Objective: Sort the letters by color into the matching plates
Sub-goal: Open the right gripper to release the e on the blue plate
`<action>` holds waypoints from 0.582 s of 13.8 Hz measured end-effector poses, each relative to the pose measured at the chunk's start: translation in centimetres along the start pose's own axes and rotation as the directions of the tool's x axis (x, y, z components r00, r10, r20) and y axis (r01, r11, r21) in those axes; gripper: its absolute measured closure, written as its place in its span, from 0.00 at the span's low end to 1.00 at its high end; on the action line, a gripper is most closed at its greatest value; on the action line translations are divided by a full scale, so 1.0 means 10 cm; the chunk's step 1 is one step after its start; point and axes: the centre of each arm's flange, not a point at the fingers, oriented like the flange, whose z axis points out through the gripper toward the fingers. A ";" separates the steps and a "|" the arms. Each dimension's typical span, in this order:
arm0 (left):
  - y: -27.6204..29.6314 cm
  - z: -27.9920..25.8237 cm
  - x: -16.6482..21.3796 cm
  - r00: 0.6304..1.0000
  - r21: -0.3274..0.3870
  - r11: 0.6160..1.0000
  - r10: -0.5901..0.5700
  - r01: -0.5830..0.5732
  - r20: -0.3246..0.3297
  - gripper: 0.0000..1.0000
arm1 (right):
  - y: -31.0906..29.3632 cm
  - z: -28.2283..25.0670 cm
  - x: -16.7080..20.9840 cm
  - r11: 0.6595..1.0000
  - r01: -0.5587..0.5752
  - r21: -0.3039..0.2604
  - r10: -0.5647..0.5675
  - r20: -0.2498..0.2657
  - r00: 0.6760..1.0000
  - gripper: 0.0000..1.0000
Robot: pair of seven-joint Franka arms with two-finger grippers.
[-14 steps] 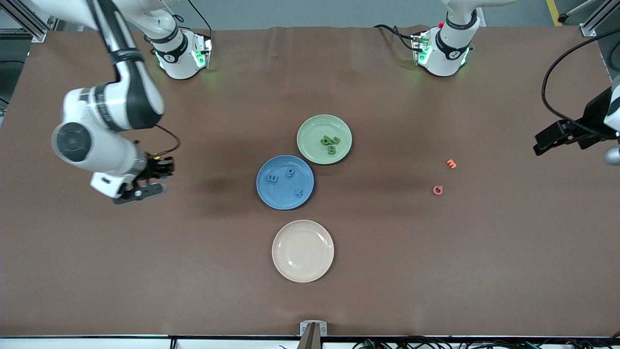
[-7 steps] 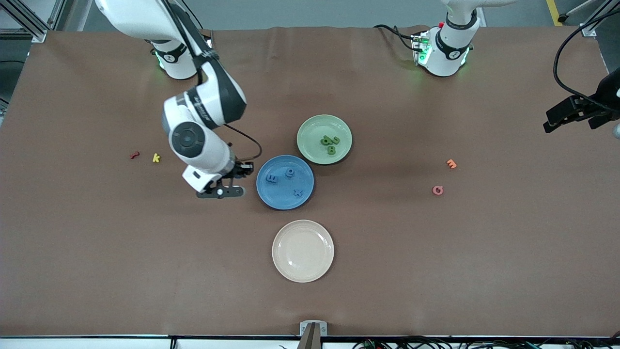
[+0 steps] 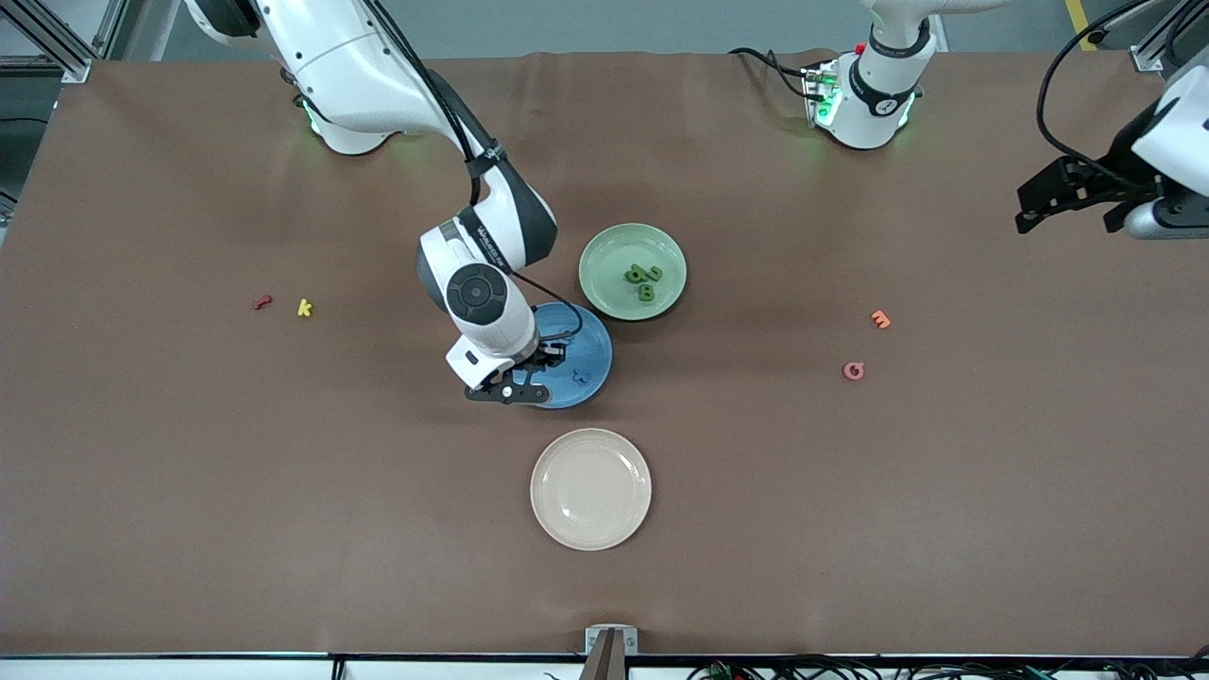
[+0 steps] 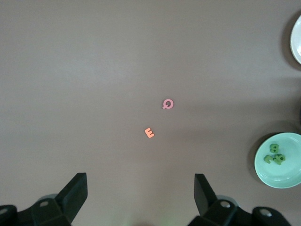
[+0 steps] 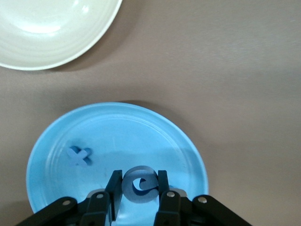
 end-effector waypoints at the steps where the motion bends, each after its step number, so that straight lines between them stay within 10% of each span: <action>1: 0.03 0.00 0.00 1.000 0.000 1.000 0.005 -0.005 0.000 0.00 | 0.00 0.04 0.03 1.000 -0.006 0.008 0.006 -0.009 1.000 0.65; 8: 0.16 -0.09 -0.07 0.999 0.009 1.000 0.029 -0.029 -0.020 0.00 | -0.09 0.23 0.06 1.000 0.000 0.015 0.000 -0.021 1.000 0.65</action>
